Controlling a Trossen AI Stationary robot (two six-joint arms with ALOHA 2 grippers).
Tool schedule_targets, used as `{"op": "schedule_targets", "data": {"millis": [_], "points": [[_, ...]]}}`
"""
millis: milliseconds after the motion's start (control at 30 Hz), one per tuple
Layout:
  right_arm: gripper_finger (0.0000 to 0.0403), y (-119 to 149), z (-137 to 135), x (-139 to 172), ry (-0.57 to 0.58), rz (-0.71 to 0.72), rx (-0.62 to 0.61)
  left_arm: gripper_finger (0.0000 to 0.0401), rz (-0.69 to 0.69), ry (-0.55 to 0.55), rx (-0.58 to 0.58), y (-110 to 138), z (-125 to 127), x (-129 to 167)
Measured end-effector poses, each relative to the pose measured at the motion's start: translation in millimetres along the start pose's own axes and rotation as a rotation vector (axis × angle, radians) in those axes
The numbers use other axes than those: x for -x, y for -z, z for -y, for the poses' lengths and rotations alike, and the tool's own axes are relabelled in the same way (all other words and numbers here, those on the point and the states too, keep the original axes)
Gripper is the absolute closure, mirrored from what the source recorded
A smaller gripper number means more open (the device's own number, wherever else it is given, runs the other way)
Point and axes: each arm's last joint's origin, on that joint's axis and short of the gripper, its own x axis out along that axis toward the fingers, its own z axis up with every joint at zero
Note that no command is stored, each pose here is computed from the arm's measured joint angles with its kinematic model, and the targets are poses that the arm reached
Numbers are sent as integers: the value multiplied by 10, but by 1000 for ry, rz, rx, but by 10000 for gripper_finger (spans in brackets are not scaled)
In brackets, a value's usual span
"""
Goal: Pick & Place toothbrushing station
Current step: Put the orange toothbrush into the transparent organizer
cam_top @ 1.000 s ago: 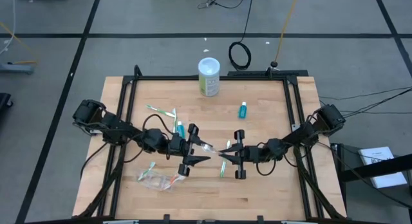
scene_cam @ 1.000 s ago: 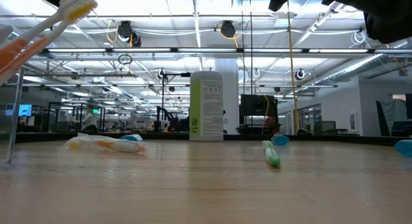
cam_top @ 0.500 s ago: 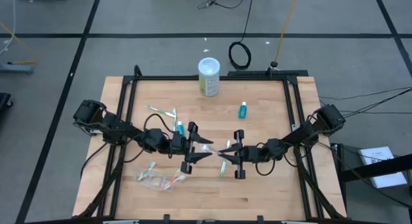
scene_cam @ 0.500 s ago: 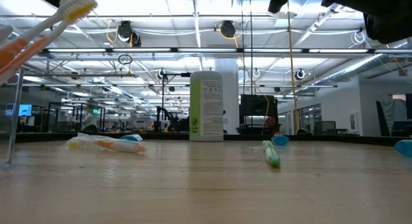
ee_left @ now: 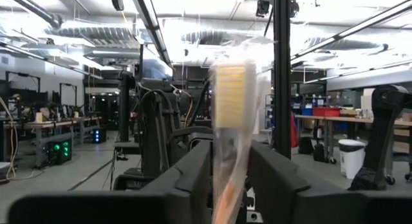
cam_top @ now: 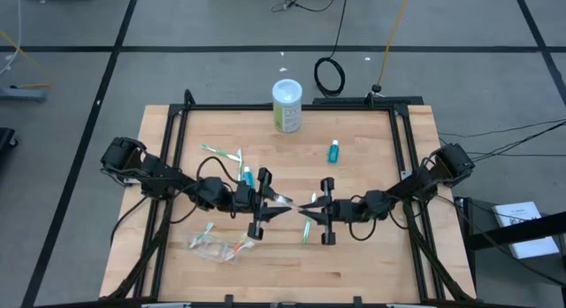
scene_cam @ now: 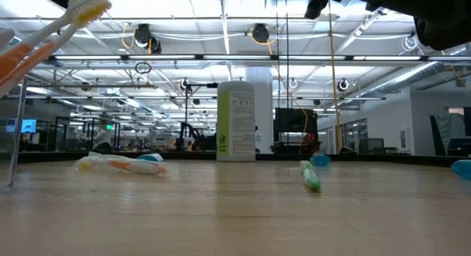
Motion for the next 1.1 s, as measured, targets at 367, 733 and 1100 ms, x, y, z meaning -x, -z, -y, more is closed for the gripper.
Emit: {"op": "schedule_targets", "data": {"millis": [367,733,1100], "points": [[383,44,26,-11,-2,-37,-21,386,-8,24,-2,12,5,0],[345,187,-11,54,-24,-170,-105,387,-102,-38,85,-18,-10,24],[334,240,30,310,-40,-210,-149,387,-289,27,151,-528,349,320]]}}
